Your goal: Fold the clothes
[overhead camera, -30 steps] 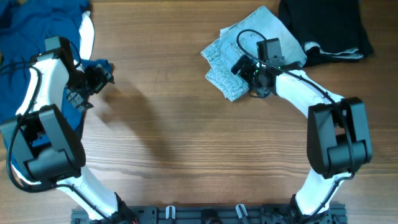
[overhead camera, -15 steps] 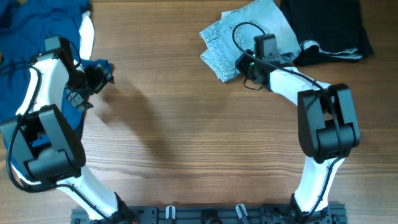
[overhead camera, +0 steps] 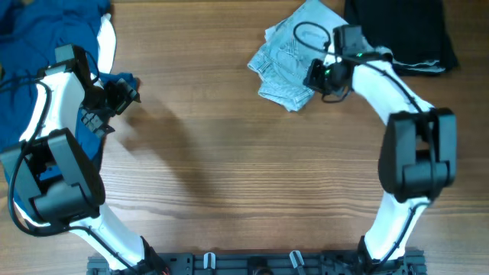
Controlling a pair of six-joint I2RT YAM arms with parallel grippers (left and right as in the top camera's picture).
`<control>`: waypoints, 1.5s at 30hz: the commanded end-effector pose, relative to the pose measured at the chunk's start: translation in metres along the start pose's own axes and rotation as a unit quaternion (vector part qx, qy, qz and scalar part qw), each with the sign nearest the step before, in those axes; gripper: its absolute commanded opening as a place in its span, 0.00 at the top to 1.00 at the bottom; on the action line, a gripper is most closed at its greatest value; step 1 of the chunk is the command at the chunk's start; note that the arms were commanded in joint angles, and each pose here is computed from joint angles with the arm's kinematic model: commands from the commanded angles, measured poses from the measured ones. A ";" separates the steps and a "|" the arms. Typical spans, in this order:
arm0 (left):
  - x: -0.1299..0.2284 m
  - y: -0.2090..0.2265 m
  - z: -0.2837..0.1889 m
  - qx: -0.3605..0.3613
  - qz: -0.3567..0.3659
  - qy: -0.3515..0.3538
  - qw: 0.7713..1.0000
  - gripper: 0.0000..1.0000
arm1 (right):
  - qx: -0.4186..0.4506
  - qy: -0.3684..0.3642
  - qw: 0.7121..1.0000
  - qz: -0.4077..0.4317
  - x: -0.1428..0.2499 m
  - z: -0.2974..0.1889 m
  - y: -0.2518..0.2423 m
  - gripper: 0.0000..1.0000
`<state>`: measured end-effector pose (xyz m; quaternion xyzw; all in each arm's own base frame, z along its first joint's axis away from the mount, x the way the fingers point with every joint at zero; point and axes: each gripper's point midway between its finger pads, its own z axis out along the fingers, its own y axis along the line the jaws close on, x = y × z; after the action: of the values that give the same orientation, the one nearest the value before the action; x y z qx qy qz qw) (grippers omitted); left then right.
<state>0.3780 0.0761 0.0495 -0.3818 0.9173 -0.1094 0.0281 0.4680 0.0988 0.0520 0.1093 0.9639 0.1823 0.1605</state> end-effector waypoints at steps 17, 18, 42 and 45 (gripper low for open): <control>-0.003 -0.006 -0.009 0.005 0.001 -0.014 1.000 0.00 | -0.032 -0.165 0.977 -0.130 -0.058 -0.155 0.066 0.96; -0.003 -0.006 -0.009 0.005 0.001 -0.014 1.000 0.00 | -0.017 -0.170 0.977 -0.129 -0.060 -0.155 0.061 0.96; -0.005 -0.008 -0.009 0.008 0.002 -0.019 1.000 0.00 | 0.133 0.095 0.987 0.001 0.063 -0.007 -0.058 0.43; -0.006 -0.008 -0.009 0.009 0.002 -0.020 1.000 0.00 | 0.135 0.100 0.986 0.003 0.073 0.002 -0.065 0.35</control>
<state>0.3801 0.0765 0.0497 -0.3811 0.9173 -0.1103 0.0323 0.4044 0.0615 0.0286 0.1050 0.9894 0.0689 0.0727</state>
